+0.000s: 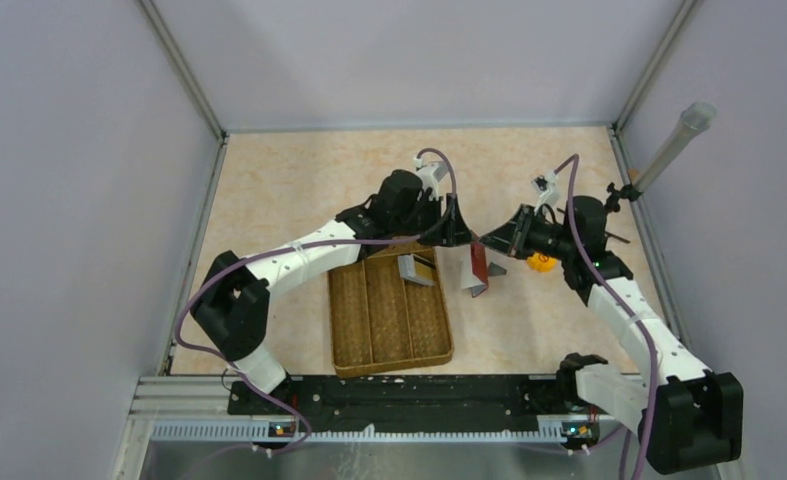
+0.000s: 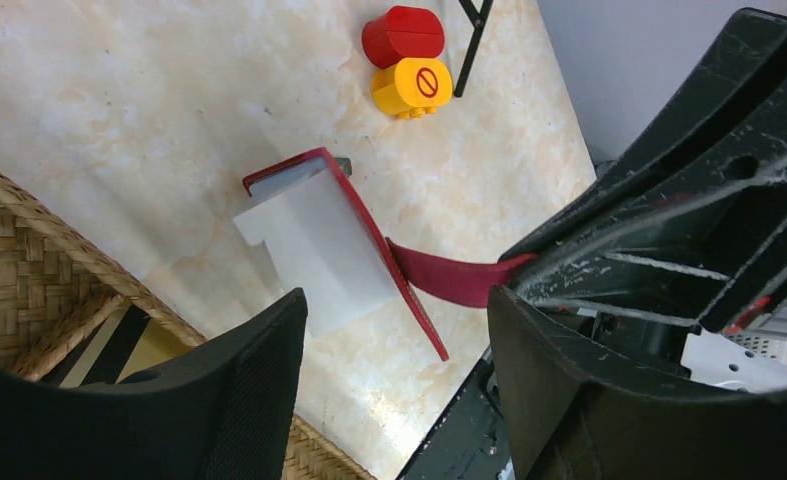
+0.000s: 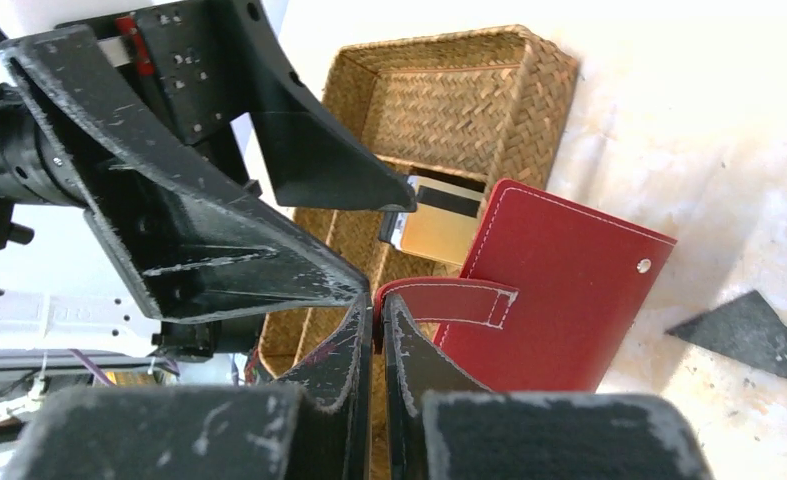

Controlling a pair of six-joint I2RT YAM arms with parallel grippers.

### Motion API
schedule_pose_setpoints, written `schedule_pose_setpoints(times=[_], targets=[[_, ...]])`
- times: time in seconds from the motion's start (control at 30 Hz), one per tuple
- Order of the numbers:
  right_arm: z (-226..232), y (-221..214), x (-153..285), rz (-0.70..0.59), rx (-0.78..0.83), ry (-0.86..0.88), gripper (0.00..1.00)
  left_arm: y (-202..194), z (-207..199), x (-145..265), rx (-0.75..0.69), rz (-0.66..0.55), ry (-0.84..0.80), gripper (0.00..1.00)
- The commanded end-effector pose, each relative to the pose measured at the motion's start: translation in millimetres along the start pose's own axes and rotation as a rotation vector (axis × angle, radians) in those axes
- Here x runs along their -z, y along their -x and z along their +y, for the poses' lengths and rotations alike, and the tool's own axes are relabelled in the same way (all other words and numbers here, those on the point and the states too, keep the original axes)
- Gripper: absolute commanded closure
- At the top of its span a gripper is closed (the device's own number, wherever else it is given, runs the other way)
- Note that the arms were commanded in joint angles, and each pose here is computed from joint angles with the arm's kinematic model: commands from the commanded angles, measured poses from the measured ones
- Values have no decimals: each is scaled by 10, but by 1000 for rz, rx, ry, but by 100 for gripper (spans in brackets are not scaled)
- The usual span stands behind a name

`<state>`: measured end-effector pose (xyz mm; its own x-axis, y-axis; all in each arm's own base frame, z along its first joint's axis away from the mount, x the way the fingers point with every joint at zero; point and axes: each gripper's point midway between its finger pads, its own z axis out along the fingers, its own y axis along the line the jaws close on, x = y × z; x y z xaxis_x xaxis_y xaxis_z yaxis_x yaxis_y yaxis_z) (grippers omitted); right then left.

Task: Put the credit cards into the card holder
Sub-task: Place the card holder at the center of the board.

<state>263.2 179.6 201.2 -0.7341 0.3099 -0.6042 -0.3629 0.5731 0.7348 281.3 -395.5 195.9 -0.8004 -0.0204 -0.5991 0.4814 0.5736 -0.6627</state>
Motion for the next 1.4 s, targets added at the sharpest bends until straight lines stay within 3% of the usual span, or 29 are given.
schedule_pose_setpoints(times=[0.0,0.4,0.57,0.8,0.83,0.93,1.03,1.13,1.3,1.37], targets=[[381,227,-22,-49,108,118,100,153,-98,73,-16,-59,-21,33],[441,279,-38,-54,120,132,100,241,15,162,-8,-93,24,33],[-263,90,-77,-30,54,-174,100,199,38,124,0,-73,21,33],[-1042,-41,321,-89,-18,-615,100,146,89,27,5,-37,24,33],[-1083,-57,354,-94,-18,-639,96,130,88,1,7,-28,20,33],[-1186,-76,444,-96,-24,-712,69,97,90,-93,12,-6,12,33],[-1232,-18,563,-107,10,-779,58,68,89,-169,12,7,12,33],[-996,84,550,-122,111,-700,32,65,110,-173,13,0,23,33],[-620,158,451,-148,238,-605,28,153,119,-73,-4,-63,44,32],[-485,93,314,-114,258,-517,41,186,123,-14,-5,-92,56,32]])
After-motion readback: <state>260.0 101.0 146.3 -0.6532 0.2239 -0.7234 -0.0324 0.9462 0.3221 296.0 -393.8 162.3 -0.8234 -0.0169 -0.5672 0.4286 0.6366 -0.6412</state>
